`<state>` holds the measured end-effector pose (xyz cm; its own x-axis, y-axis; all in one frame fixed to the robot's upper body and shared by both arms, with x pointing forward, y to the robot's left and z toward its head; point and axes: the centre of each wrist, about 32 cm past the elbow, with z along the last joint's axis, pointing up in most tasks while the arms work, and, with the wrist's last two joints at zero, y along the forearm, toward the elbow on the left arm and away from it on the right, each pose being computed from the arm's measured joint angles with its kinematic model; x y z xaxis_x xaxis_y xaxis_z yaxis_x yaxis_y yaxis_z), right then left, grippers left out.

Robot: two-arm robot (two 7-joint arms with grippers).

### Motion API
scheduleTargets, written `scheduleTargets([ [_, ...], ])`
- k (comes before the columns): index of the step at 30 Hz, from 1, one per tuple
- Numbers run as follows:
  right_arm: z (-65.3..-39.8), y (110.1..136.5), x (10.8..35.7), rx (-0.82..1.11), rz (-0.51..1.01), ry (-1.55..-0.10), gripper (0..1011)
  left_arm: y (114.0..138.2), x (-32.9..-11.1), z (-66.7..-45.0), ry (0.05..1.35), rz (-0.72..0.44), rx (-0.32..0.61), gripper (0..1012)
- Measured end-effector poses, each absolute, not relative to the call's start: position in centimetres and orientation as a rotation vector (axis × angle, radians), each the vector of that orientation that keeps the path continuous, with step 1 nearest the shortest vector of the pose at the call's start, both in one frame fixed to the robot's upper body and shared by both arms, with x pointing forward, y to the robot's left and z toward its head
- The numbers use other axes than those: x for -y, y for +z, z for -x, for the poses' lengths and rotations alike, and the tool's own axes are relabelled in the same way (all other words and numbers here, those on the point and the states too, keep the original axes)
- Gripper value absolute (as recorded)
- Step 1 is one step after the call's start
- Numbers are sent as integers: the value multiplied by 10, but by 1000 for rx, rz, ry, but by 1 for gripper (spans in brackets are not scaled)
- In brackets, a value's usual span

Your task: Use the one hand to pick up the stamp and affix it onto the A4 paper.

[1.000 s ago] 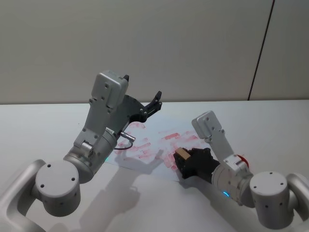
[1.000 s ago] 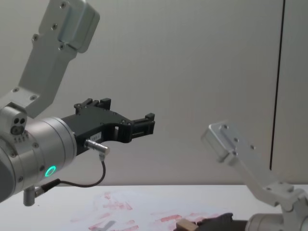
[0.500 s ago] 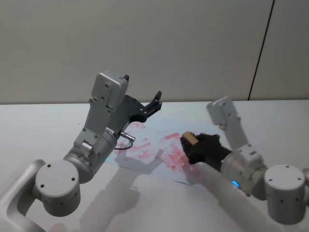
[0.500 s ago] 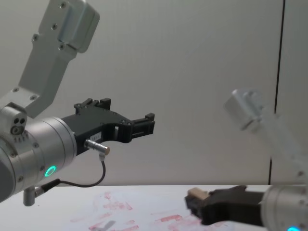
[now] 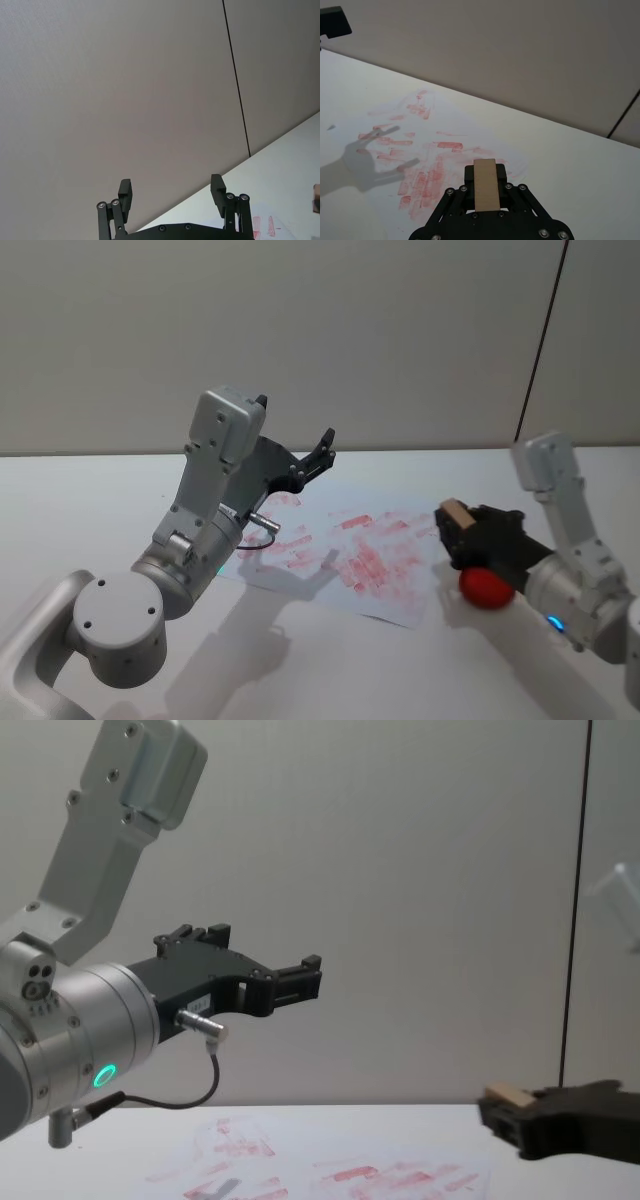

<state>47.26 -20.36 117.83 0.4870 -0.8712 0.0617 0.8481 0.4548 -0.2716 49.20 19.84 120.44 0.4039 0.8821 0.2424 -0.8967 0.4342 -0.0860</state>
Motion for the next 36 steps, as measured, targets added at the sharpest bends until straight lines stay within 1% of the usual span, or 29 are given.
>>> scheduleTargets([
  [9, -464, 1176, 220, -95, 304, -1093, 220, 1204, -198, -492, 1124, -61, 268, 1001],
  [17, -462, 1169, 228, -108, 342, -1104, 220, 1204, -198, -492, 1124, -61, 268, 1001],
  [24, -463, 1158, 231, -121, 385, -1107, 221, 1204, -198, -492, 1124, -61, 268, 1002],
  [36, -468, 1144, 230, -130, 440, -1101, 220, 1204, -198, -492, 1124, -61, 268, 1001],
])
